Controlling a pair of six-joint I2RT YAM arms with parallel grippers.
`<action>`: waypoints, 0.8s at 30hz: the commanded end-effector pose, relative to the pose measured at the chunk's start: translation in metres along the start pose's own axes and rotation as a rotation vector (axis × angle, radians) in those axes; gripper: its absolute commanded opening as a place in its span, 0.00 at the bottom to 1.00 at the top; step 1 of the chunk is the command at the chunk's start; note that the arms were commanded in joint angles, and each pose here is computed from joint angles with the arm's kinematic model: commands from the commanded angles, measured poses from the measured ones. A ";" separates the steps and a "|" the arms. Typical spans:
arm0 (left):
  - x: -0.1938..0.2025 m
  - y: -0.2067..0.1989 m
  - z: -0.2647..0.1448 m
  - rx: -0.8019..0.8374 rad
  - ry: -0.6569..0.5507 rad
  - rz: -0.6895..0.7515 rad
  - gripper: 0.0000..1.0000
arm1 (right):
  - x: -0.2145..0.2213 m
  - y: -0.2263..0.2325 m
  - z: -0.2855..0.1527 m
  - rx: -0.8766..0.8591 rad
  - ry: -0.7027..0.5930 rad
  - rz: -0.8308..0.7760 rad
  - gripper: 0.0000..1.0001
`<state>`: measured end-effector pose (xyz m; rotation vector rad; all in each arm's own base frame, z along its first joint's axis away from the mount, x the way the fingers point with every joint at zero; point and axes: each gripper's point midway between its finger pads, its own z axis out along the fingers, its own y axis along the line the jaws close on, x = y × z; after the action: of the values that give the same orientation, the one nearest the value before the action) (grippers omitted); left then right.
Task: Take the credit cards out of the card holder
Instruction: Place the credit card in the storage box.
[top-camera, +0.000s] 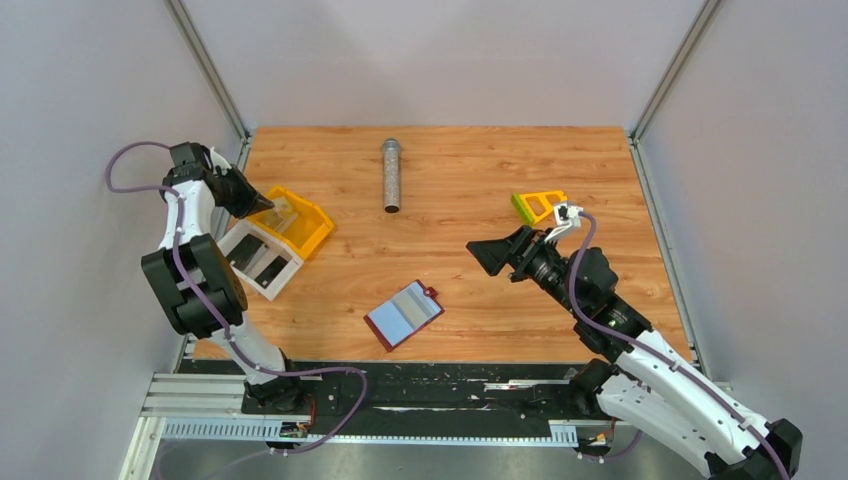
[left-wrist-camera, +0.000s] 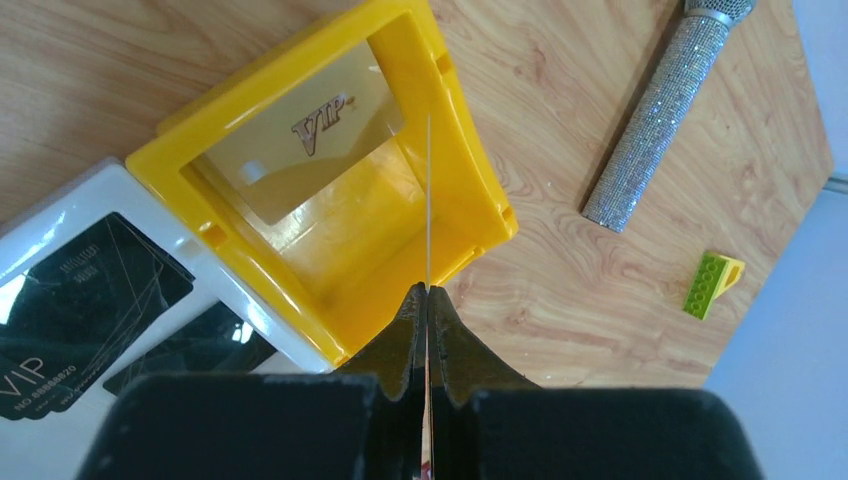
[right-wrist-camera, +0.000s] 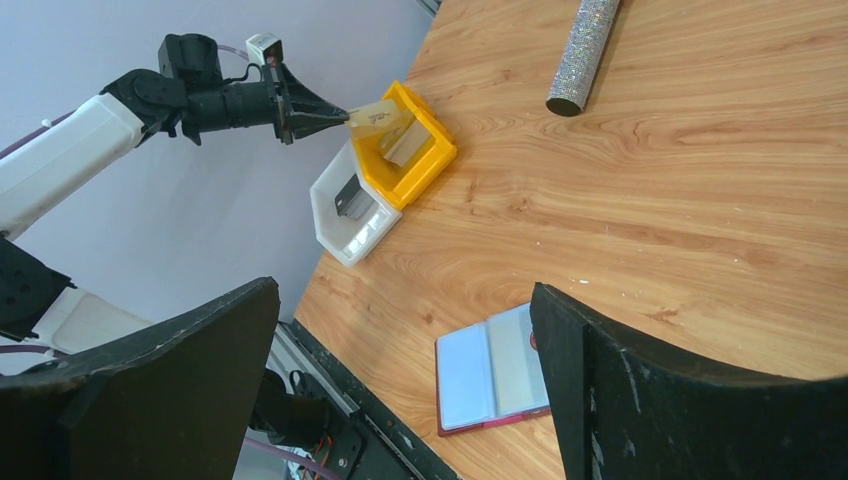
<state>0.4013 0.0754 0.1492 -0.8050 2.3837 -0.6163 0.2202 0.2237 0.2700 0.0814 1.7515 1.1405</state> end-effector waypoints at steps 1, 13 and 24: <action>-0.031 -0.006 -0.005 0.045 -0.086 0.012 0.00 | -0.019 0.012 0.002 -0.018 -0.048 -0.033 1.00; -0.041 0.012 0.011 0.018 -0.094 -0.020 0.00 | -0.016 0.008 0.009 0.000 -0.036 -0.035 1.00; -0.042 0.032 0.029 -0.046 -0.077 -0.033 0.01 | -0.019 0.001 0.011 0.035 -0.058 -0.034 1.00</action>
<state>0.4252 0.1027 0.1237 -0.8587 2.3529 -0.5731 0.2310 0.2250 0.2577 0.0946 1.7911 1.0836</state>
